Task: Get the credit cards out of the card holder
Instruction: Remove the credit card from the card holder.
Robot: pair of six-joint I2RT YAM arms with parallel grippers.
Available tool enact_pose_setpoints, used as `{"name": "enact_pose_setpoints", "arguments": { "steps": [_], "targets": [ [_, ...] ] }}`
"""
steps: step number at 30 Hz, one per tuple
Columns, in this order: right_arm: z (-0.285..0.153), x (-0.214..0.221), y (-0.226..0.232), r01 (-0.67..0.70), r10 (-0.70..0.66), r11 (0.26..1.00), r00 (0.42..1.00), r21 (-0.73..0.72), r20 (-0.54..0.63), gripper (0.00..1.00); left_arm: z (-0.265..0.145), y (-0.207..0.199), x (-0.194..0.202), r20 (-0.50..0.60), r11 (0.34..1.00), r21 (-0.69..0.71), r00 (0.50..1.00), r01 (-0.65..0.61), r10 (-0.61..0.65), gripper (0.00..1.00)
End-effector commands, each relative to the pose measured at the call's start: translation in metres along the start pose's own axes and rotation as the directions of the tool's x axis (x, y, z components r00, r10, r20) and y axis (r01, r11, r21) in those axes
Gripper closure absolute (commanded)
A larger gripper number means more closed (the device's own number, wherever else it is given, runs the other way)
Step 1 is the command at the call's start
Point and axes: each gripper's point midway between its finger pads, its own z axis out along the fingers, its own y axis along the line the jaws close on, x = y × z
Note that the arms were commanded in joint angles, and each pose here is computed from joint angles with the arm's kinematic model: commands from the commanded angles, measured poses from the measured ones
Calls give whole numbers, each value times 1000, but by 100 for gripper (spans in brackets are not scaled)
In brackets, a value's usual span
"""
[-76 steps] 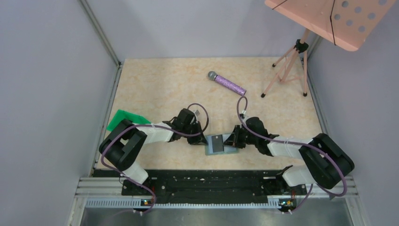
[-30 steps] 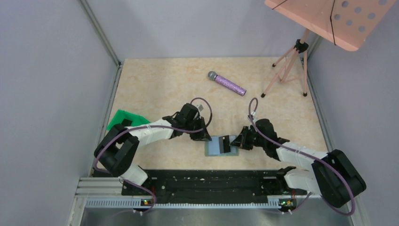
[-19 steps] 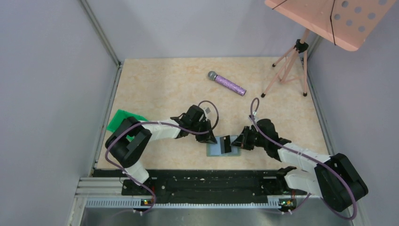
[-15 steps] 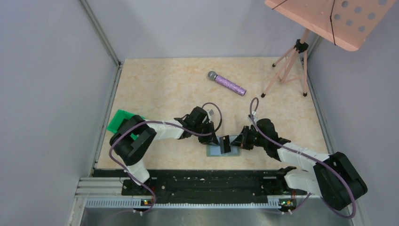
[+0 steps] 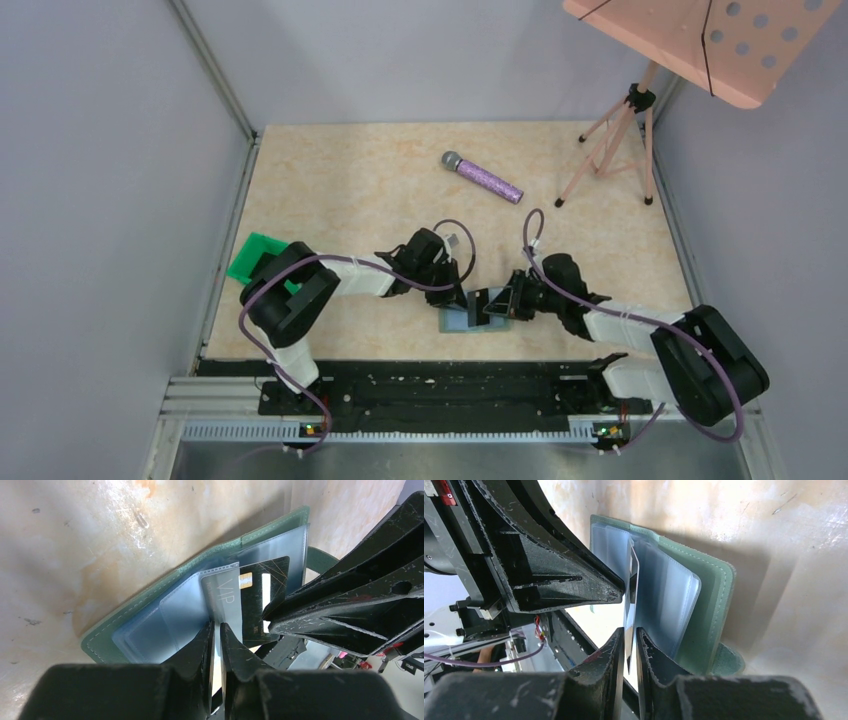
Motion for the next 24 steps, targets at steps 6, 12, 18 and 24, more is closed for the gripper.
{"name": "enact_pose_setpoints", "arguments": {
  "steps": [6, 12, 18, 24],
  "targets": [
    [-3, -15, 6, 44, -44, 999, 998, 18, 37, 100, 2, 8, -2, 23, 999, -30, 1000, -21, 21, 86],
    [-26, -29, -1, 69, -81, 985, 994, 155, 72, 100, 0, 10, 0, 20, 999, -35, 999, -36, 37, 85],
    [-36, -33, 2, 80, -91, 982, 994, 174, 58, 100, -7, -5, -5, 35, 999, 1, 998, -53, 53, 83],
    [-49, -47, 23, 119, -134, 980, 987, 157, 90, 100, -31, -45, -21, 79, 994, 65, 993, -92, 87, 65]
  ]
}}
